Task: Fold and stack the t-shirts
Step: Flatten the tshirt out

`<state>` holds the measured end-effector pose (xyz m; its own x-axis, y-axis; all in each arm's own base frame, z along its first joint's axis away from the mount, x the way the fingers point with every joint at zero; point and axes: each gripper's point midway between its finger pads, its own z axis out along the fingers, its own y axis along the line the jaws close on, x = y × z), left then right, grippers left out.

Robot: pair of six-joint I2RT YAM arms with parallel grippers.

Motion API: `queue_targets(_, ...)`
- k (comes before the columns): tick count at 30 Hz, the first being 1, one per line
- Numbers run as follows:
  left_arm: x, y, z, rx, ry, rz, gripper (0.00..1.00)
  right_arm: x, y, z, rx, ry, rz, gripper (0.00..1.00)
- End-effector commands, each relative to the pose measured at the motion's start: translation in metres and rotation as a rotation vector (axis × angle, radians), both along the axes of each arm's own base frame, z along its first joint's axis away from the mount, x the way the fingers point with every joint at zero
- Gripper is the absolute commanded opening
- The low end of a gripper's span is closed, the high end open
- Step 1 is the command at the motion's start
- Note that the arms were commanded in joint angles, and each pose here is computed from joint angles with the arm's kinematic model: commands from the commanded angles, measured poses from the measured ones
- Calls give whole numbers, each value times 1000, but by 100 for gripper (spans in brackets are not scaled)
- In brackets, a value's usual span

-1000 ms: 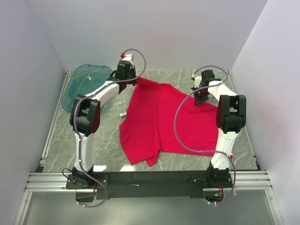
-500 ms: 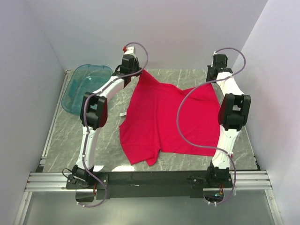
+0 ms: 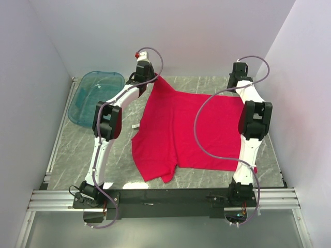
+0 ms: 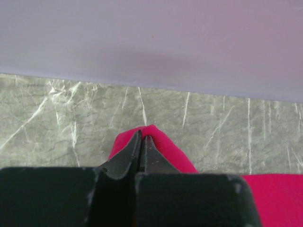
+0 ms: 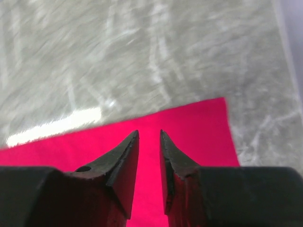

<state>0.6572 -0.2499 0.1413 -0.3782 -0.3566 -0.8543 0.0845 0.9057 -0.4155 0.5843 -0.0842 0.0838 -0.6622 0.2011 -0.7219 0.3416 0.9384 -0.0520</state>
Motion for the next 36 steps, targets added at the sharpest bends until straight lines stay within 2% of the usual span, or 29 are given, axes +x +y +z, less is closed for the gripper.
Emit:
queue_targets(1,12,0,39,-9,-118,-4,0,-4,25,51,33,-81,176,32)
queue_targets(3,13,-1,36,-2,-121,-8,0,-19,45,43,84,-58,302,33)
queue_targets(4,14,0,34,4,-123,-10,0,-22,50,64,88,-110,331,33)
queue_targets(6,14,1,30,5,-120,-7,1,-37,62,57,124,-98,380,34)
queue_targets(9,15,2,27,4,-121,-10,1,-47,66,63,137,-102,399,34)
queue_targets(11,16,4,25,8,-119,-7,6,-51,70,59,156,-84,409,34)
queue_targets(12,16,5,26,12,-121,-9,11,-52,70,57,160,-77,413,34)
queue_targets(13,17,8,27,21,-120,0,32,-54,74,53,176,-65,423,34)
queue_targets(14,16,14,25,37,-109,31,43,-56,75,50,184,-57,428,34)
queue_targets(16,16,26,24,70,-94,79,62,-58,78,48,203,-52,435,34)
queue_targets(17,15,38,25,93,-80,124,65,-61,82,46,218,-46,446,34)
queue_targets(21,6,50,28,94,-53,111,69,-71,91,46,246,-38,495,34)
queue_targets(26,-23,39,36,58,2,-18,71,-94,102,44,299,1,616,37)
queue_targets(29,-55,31,34,3,58,-87,70,-123,102,40,331,47,703,39)
queue_targets(30,-74,30,10,-8,120,-103,70,-131,98,44,300,45,750,39)
queue_targets(31,-86,28,26,-29,110,-129,71,-149,96,35,324,92,763,39)
queue_targets(33,-109,25,13,-37,162,-143,71,-170,88,31,278,137,824,40)
queue_targets(35,-137,24,9,-12,236,-142,70,-208,83,13,296,240,853,40)
queue_targets(36,-152,28,-6,5,295,-124,70,-219,79,15,250,248,895,40)
